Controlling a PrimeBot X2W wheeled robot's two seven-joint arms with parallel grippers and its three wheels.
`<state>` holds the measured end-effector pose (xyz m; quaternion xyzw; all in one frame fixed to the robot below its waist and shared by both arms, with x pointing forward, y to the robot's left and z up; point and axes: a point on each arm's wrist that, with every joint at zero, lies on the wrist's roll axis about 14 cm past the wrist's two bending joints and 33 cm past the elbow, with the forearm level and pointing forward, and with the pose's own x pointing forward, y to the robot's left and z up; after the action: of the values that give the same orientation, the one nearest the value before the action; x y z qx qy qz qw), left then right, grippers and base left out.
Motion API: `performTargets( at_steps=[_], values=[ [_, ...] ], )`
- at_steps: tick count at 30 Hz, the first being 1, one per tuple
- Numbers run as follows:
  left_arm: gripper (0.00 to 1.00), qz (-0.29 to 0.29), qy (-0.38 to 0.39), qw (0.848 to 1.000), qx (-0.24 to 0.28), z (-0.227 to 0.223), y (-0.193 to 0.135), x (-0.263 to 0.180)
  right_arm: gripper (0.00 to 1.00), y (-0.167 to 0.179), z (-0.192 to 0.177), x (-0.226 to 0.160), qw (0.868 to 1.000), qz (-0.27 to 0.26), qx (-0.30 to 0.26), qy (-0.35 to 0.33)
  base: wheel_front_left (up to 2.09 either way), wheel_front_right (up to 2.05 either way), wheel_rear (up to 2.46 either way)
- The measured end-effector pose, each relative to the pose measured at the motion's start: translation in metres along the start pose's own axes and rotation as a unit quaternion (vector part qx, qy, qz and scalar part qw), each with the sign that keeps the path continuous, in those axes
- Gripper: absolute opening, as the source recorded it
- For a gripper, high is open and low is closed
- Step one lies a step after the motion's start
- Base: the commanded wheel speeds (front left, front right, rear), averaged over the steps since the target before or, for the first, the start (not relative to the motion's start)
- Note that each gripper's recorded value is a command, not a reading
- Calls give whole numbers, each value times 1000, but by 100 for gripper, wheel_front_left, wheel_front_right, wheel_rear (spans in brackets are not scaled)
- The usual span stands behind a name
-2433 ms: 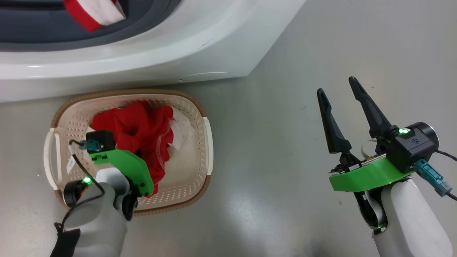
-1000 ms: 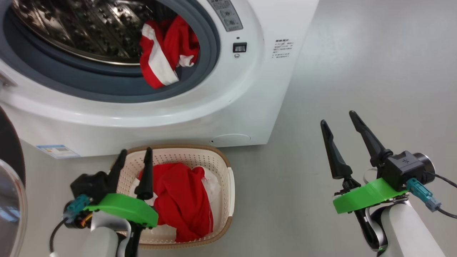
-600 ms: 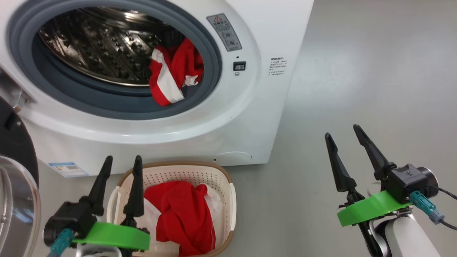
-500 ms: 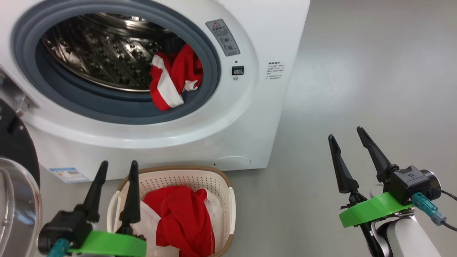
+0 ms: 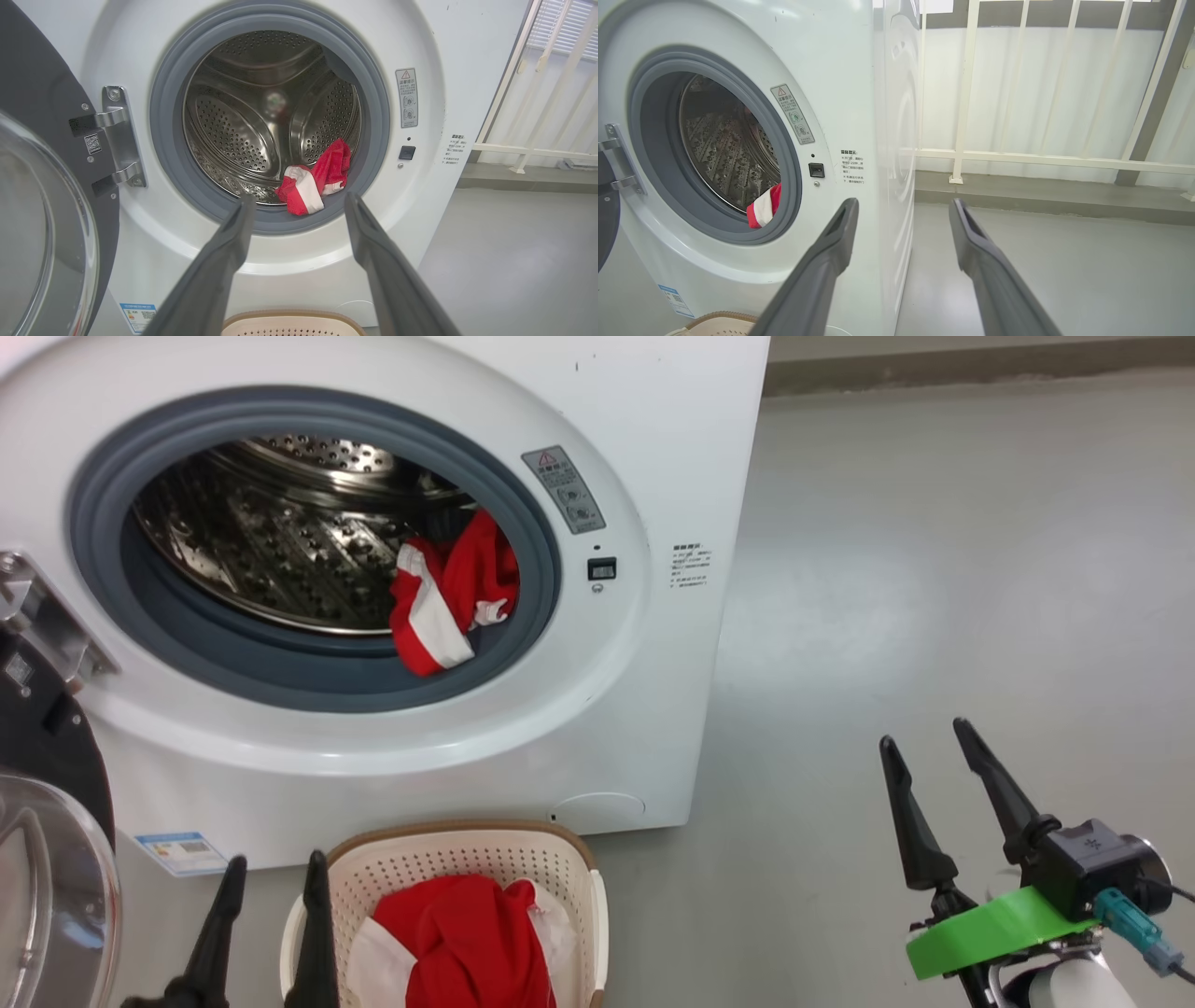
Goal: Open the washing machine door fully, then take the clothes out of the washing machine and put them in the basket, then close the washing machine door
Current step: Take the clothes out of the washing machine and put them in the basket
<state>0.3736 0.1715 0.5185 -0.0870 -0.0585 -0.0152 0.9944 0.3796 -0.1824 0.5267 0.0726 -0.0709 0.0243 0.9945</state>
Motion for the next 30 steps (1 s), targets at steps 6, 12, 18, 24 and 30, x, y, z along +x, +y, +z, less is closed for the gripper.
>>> performTargets(
  at_steps=[6,12,18,24,30],
  values=[
    [100,17,5,1000,7,0,7,-18,100,-2,5,-14,1000,-3,-13,-5,0,0,0],
    [100,19,3,1000,9,2,8,-22,100,-3,14,-16,1000,-4,-18,-18,0,0,0],
    [100,21,6,1000,12,1,8,-25,100,-4,5,-26,1000,-8,-17,-3,0,0,0],
    [100,22,10,1000,14,-2,8,-24,100,-4,4,-26,1000,-9,-15,-1,0,0,0],
    [100,20,19,999,29,-7,6,-21,100,-6,1,-27,1000,-11,-15,3,0,0,0]
  ],
)
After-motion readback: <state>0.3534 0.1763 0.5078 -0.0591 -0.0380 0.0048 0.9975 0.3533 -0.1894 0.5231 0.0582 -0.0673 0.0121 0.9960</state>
